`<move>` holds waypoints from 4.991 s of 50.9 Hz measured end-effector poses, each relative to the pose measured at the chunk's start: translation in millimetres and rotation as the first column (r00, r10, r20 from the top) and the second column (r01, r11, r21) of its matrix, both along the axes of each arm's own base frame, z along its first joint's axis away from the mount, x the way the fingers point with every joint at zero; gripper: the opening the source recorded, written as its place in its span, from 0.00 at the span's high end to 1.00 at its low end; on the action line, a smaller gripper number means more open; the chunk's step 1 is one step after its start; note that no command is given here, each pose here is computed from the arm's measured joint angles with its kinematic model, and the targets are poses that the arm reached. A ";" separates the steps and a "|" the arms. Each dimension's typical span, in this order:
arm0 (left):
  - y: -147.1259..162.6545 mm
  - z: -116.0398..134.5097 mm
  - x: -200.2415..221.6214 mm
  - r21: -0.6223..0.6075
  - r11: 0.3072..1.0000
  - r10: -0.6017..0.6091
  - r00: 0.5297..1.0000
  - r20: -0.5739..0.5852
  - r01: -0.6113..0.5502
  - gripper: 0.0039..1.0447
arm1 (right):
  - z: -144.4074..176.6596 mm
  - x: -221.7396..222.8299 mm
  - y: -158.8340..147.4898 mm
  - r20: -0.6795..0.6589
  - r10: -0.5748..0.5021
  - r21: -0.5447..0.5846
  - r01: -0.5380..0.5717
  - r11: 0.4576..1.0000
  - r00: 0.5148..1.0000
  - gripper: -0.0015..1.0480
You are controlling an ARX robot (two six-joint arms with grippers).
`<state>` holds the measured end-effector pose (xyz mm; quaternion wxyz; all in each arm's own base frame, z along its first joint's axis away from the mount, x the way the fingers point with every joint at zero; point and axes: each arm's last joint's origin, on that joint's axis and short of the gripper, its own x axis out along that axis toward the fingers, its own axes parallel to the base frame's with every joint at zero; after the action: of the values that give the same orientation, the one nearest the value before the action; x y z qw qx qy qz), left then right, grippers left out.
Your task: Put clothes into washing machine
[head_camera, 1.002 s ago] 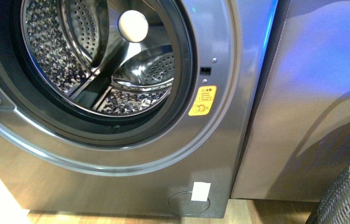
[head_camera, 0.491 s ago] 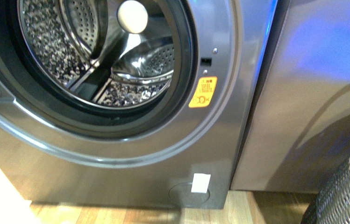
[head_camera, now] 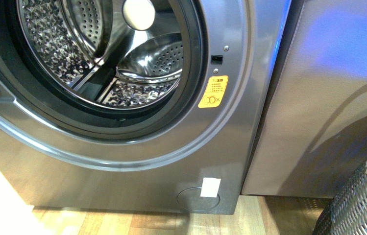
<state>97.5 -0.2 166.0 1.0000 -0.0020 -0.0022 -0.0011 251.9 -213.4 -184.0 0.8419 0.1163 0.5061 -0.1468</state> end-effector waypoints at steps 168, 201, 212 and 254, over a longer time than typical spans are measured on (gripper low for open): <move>0.0 0.0 0.0 0.000 1.000 0.000 1.000 0.000 0.000 0.06 | 727.2 -49.7 329.4 0.837 0.544 -0.478 -0.408 0.778 0.057 0.92; 0.0 0.0 0.0 0.000 1.000 0.000 1.000 0.000 0.000 0.06 | 707.2 -48.3 329.1 0.830 0.556 -0.484 -0.435 0.759 0.048 0.92; 0.0 0.0 0.0 0.000 1.000 0.000 1.000 0.000 0.000 0.06 | 707.2 -48.2 329.0 0.830 0.556 -0.484 -0.434 0.760 0.048 0.92; 0.0 0.0 0.0 0.000 1.000 0.000 1.000 0.000 0.000 0.06 | 707.2 -48.2 329.0 0.830 0.556 -0.484 -0.434 0.760 0.048 0.92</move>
<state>97.5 -0.2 166.0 1.0000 -0.0018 -0.0022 -0.0011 203.7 115.6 523.2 0.9672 -0.0444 -0.1061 0.2265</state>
